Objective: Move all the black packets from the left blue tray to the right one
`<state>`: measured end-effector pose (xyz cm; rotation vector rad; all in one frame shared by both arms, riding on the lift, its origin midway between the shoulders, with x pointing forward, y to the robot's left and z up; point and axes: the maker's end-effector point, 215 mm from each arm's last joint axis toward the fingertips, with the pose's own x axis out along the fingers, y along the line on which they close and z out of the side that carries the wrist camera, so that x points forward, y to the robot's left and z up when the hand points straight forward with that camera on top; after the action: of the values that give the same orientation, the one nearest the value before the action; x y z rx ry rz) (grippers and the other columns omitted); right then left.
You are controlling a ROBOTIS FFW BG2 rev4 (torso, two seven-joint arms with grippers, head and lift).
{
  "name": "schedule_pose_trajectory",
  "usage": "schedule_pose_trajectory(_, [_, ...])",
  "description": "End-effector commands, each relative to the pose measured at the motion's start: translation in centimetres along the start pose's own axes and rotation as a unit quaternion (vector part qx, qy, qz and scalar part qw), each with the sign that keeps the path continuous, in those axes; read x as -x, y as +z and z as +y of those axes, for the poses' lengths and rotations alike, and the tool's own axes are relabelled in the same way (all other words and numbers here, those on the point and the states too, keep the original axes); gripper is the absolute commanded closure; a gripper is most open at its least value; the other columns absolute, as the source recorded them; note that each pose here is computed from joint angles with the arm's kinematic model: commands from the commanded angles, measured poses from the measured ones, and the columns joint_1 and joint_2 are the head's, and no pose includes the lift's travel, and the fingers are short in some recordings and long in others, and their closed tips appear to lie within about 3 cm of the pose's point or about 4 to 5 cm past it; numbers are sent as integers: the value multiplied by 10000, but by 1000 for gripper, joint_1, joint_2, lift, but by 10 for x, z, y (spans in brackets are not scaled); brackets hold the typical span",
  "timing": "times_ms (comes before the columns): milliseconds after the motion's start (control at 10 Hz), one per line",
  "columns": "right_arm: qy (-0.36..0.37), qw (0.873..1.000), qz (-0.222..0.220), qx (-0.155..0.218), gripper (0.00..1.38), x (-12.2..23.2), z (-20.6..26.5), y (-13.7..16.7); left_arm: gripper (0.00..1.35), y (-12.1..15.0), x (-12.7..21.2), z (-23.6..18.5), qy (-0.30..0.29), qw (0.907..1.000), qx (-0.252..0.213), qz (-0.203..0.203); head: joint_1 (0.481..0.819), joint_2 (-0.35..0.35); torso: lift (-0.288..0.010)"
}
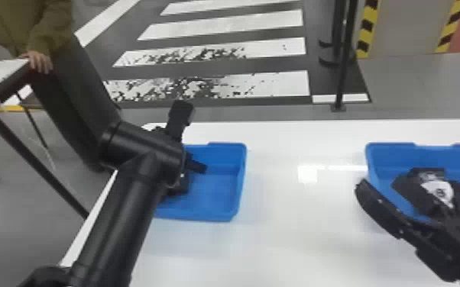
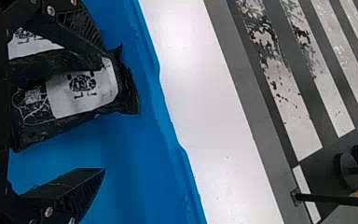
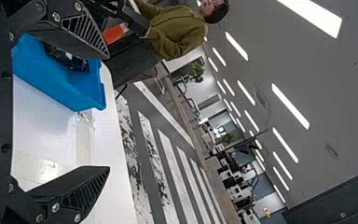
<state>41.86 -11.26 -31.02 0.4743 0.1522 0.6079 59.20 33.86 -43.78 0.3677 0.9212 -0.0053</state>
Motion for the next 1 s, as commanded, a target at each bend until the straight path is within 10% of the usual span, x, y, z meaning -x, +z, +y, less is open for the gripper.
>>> schedule_pose_trajectory(0, [2, 10000, 16, -34, 180, 0, 0, -3, 134, -12, -6, 3, 54, 9998, -45, 160, 695, 240, -140])
schedule_pose_trajectory(900, [75, 9997, 91, -232, 180, -1, 1, -12, 134, 0, -27, 20, 425, 9921, -1147, 277, 695, 256, -140])
